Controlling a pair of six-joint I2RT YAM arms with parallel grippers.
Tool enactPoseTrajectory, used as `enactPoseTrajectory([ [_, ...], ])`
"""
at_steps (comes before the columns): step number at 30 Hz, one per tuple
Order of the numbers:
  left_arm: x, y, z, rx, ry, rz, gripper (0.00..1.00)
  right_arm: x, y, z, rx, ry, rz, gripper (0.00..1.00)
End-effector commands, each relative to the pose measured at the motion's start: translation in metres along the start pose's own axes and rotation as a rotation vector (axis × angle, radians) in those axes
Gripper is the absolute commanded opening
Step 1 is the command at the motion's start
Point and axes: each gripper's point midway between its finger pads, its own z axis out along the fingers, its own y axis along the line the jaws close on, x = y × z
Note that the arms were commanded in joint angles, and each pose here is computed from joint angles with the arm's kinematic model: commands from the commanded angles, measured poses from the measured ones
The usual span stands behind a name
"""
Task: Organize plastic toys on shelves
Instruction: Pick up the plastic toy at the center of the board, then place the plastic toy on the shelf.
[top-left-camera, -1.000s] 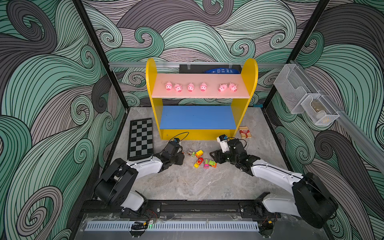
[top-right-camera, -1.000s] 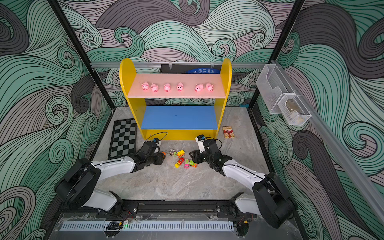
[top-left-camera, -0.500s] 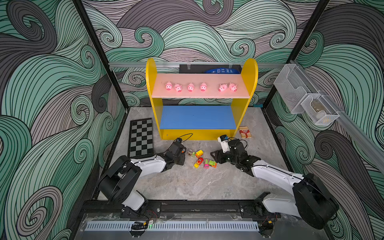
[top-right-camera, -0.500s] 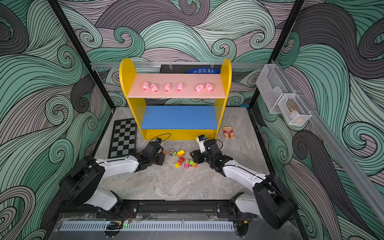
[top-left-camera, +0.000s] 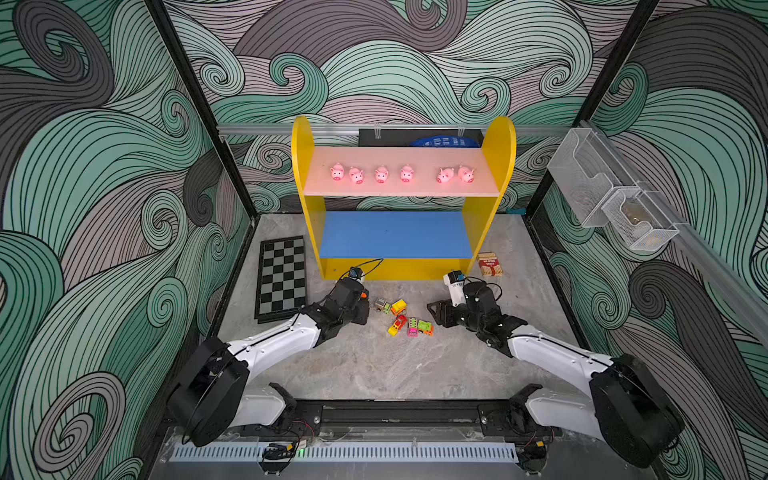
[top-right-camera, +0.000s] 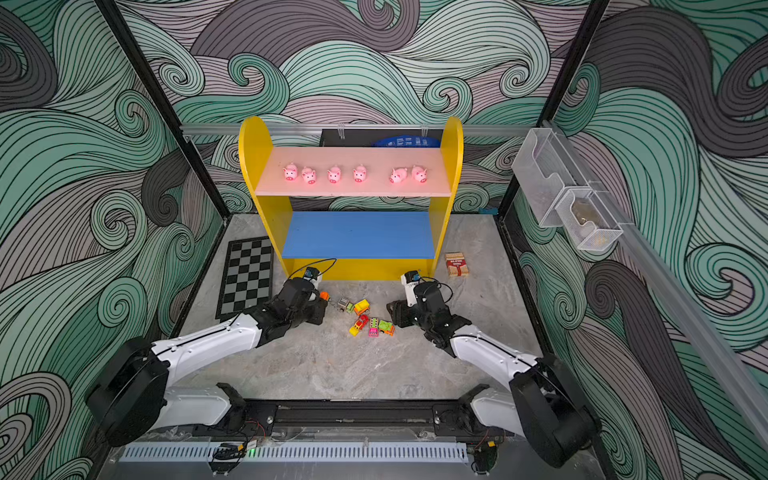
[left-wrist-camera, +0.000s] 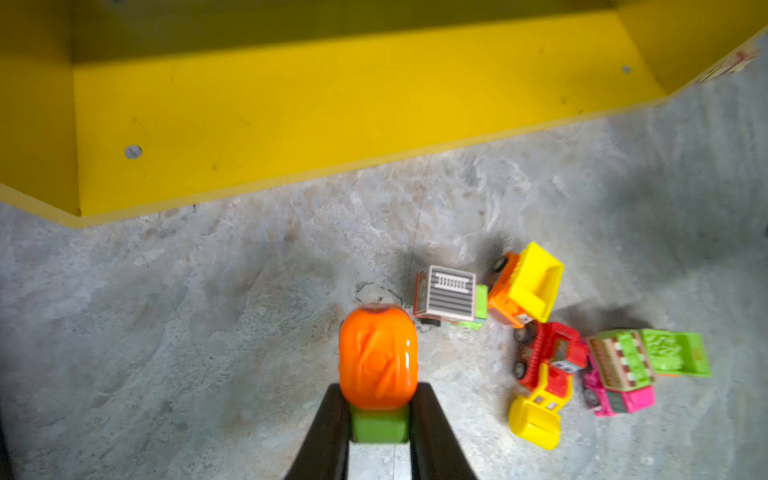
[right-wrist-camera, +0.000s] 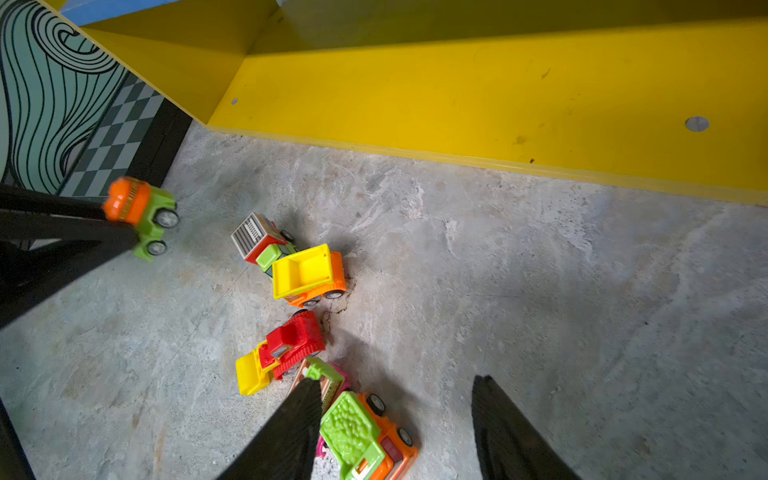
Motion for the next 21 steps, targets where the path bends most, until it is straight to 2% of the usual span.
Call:
enactPoseTrajectory([
  [1, -0.017, -0.006, -0.02, 0.015, -0.011, -0.012, 0.18, -0.011, -0.001, -0.004, 0.0, -0.05, 0.014, 0.61],
  [6, -0.05, -0.009, -0.049, 0.021, -0.096, 0.01, 0.19, -0.01, -0.004, -0.006, 0.006, -0.056, 0.015, 0.61],
  [12, -0.096, 0.003, -0.077, -0.063, -0.236, 0.015, 0.19, -0.009, -0.005, -0.008, 0.005, -0.06, 0.018, 0.61],
  [21, -0.14, 0.035, -0.06, -0.239, -0.255, 0.005, 0.19, -0.01, -0.003, -0.009, -0.007, -0.07, 0.023, 0.62],
])
